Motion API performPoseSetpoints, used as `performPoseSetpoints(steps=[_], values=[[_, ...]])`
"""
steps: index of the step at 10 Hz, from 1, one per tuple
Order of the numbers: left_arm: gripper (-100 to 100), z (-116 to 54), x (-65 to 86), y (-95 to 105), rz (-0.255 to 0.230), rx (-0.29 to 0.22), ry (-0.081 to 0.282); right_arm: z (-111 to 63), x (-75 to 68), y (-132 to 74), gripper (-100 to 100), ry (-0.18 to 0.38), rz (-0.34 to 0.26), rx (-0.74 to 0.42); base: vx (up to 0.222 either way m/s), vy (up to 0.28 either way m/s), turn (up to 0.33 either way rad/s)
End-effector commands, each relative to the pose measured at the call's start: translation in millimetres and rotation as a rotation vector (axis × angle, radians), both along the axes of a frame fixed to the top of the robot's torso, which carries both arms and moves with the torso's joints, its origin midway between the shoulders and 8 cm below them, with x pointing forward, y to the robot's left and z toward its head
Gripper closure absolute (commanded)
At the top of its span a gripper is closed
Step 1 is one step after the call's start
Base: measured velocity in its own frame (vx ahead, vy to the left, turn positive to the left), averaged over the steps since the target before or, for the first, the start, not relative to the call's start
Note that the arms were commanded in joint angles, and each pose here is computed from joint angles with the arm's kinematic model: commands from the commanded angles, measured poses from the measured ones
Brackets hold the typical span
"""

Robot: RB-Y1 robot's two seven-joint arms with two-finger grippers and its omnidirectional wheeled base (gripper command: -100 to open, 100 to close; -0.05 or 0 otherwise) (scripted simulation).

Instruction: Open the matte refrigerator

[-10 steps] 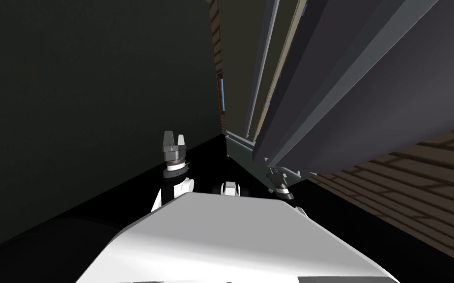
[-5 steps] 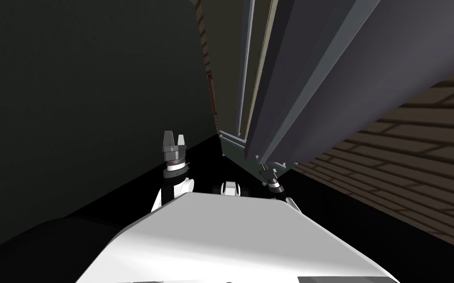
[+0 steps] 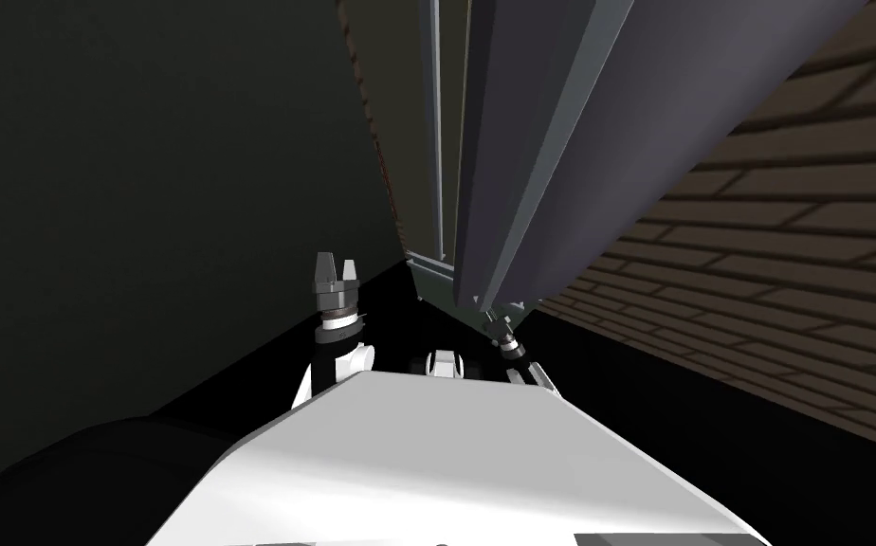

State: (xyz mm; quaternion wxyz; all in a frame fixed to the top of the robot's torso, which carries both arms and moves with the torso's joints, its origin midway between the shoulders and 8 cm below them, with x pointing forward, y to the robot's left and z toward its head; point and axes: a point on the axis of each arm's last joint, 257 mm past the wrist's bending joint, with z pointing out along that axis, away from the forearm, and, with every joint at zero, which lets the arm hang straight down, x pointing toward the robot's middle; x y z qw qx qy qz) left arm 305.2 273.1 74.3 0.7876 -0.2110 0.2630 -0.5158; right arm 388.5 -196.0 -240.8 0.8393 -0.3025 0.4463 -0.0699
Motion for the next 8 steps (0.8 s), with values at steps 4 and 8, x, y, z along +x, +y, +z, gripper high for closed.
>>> performPoseSetpoints(steps=[4,8], values=[[0,0.0,0.0,-0.1,0.000,0.000,0.000,9.7,13.9,96,100,-0.012,0.254,-0.032,-0.055,-0.096,-0.238],[0,0.1,0.0,-0.1,0.000,0.000,0.000,7.7,11.2,108,100,-0.014,0.314,-0.064,-0.029,-0.095,-0.011]])
